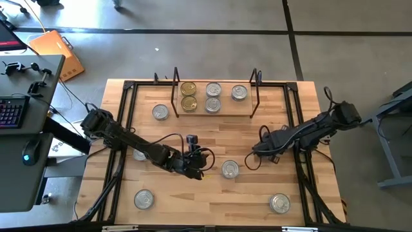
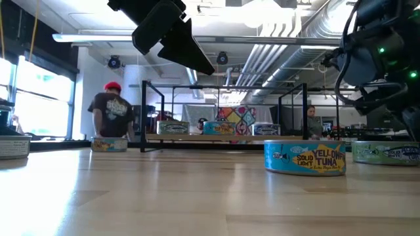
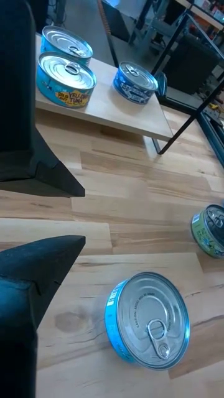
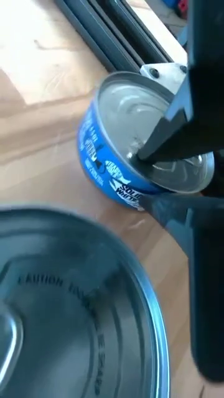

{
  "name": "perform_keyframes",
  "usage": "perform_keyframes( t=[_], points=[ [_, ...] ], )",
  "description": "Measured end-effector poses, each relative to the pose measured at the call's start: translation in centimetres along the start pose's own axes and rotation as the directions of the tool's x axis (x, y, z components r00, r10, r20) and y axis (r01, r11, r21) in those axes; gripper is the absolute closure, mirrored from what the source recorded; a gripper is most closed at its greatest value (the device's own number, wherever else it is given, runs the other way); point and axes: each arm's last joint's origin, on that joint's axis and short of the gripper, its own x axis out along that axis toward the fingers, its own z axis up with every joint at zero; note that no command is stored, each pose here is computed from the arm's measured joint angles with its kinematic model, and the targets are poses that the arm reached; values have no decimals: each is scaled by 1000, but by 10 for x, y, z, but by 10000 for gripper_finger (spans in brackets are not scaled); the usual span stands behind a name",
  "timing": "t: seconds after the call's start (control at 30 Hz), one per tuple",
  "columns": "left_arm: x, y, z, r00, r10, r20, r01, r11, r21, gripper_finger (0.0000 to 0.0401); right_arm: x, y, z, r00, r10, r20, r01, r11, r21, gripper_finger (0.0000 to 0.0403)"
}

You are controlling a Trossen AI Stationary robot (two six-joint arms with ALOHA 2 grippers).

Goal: Stack canned seafood by type on shelf
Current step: Put the blue tuna can aligned with the other blue tuna can on the shelf

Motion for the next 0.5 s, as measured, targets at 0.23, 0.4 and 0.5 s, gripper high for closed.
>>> perform_keyframes(
  t=[0.23,0.4,0.5],
  points=[
    [0,0,0,1000,0,0,0,1000,0,298,-6,3,-6,998,-68,14,68,998,15,396],
    [0,0,0,1000,0,0,0,1000,-7,298,-25,12,-9,994,-80,79,80,997,6,403],
    [0,0,0,1000,0,0,0,1000,-7,298,-38,19,-9,987,-62,152,63,998,-8,403]
  ],
)
